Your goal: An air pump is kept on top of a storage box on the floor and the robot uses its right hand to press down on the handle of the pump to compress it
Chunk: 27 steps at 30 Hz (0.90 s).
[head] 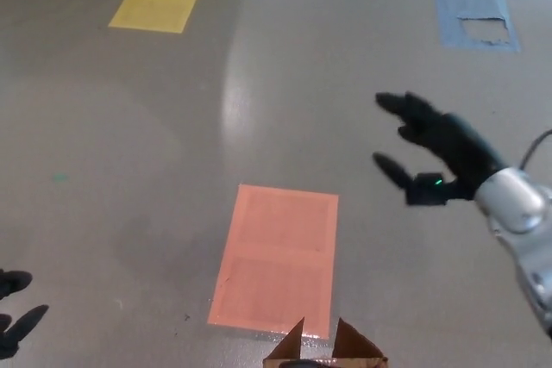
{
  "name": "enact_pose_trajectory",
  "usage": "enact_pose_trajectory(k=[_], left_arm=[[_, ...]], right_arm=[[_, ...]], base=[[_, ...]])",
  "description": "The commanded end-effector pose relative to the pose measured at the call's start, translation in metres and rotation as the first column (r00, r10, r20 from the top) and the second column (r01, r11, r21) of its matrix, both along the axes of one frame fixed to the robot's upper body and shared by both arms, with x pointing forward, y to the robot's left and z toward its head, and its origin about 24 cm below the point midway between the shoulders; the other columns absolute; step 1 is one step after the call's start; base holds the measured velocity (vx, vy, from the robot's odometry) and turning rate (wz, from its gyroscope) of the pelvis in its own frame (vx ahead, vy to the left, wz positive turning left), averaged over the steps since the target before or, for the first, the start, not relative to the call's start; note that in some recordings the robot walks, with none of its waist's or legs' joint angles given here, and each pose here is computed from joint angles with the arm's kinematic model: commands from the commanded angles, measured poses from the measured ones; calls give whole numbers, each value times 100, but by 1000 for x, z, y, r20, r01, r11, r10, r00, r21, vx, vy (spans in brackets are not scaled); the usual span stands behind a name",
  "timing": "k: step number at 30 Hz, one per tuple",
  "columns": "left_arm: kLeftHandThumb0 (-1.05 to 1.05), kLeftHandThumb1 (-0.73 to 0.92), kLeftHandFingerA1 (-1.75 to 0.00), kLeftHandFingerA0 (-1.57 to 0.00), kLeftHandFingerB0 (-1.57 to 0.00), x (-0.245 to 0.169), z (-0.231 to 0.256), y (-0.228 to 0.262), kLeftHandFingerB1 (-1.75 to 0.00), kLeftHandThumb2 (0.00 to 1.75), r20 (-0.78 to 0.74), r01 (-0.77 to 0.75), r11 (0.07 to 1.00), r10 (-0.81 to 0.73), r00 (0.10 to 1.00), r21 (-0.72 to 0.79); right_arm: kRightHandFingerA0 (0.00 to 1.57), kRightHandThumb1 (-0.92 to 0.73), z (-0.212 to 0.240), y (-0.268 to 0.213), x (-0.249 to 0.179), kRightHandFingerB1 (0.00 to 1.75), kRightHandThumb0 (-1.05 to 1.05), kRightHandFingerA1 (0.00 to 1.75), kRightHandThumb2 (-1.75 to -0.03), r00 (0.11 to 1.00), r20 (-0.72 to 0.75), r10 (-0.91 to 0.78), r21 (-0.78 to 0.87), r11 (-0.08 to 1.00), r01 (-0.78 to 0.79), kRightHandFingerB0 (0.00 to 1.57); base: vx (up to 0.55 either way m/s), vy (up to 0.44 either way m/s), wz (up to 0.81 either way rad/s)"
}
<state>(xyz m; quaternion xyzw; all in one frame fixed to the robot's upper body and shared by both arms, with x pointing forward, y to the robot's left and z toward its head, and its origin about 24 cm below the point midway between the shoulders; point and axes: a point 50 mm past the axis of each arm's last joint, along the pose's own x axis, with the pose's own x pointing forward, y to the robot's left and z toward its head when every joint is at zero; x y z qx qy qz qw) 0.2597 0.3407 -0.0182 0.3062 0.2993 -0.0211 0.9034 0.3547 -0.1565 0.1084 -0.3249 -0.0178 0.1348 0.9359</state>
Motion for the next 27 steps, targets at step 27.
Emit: enact_pose_trajectory(k=[27], left_arm=[[-77,84,-32,-24,-16,-23,-3,24,-28,65,-68,-43,997,48,997,69]], right_arm=[[12,-88,-175,-146,-116,27,-58,28,-67,585,-458,-669,-111,696,709,12]], base=[[0,0,0]])
